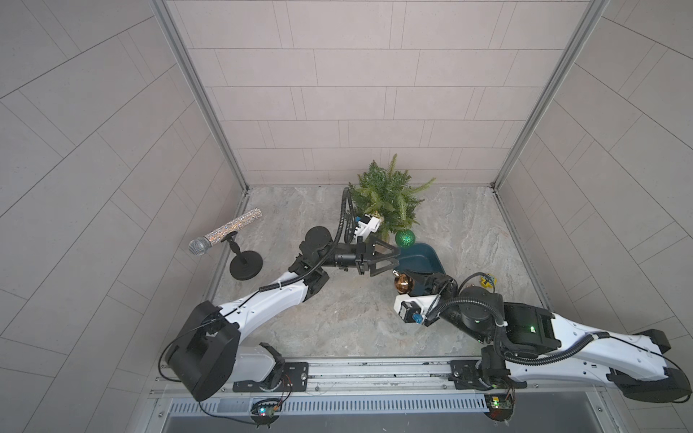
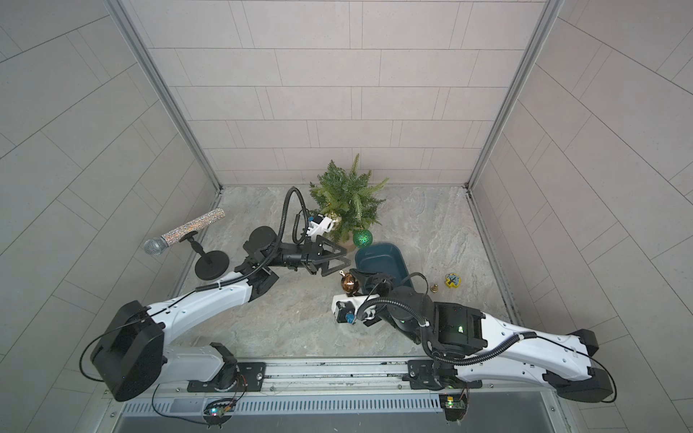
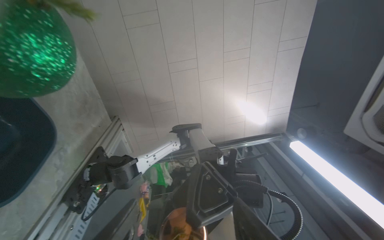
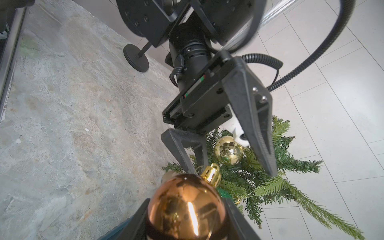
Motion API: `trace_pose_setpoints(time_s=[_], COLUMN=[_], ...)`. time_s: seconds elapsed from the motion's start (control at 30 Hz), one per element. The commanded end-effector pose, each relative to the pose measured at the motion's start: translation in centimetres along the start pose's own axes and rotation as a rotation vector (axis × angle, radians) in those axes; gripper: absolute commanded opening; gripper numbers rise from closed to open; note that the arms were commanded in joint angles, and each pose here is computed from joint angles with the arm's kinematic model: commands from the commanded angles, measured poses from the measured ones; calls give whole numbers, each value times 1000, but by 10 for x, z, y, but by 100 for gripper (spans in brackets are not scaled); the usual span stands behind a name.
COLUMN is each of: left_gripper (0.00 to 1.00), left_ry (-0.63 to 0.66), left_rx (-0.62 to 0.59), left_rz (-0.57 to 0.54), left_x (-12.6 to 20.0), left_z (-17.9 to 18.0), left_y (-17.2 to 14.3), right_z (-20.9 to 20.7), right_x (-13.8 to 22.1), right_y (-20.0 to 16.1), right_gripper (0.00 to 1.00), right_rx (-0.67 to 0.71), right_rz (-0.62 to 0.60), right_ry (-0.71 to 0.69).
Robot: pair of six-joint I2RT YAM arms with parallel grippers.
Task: Decorate the small christmas tree with ornaments
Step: Adjust the ornament.
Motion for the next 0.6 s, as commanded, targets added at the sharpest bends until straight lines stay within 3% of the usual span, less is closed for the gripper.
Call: trace_pose_setpoints(time_s=[0.0, 0.33, 0.47, 0.57], left_gripper=[75, 74, 70, 56], left_ry=[-160, -148, -141, -138], left_rx=[-35, -22, -11, -8], left_rz=[50, 90, 101, 101], left_x=[-3, -8, -10, -10], left_z=[-28, -22, -19, -17], left_y=[-7, -13, -14, -14], right_z=[-6, -18, -21, -24], right_x=[-1, 0, -2, 1], right_y=[3, -2, -2, -1], right_gripper=[54, 54, 54, 54], right_rx=[-5, -18, -25, -45], right_rz=[-17, 17, 23, 2], right_ry=[-52, -181, -225, -238])
Point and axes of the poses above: each gripper's point midway between its finger pads, its own x axis back along the fingers, its own z axis along the line the jaws close on, y = z × x, the point moved 6 cm from there along x, back along the fingers
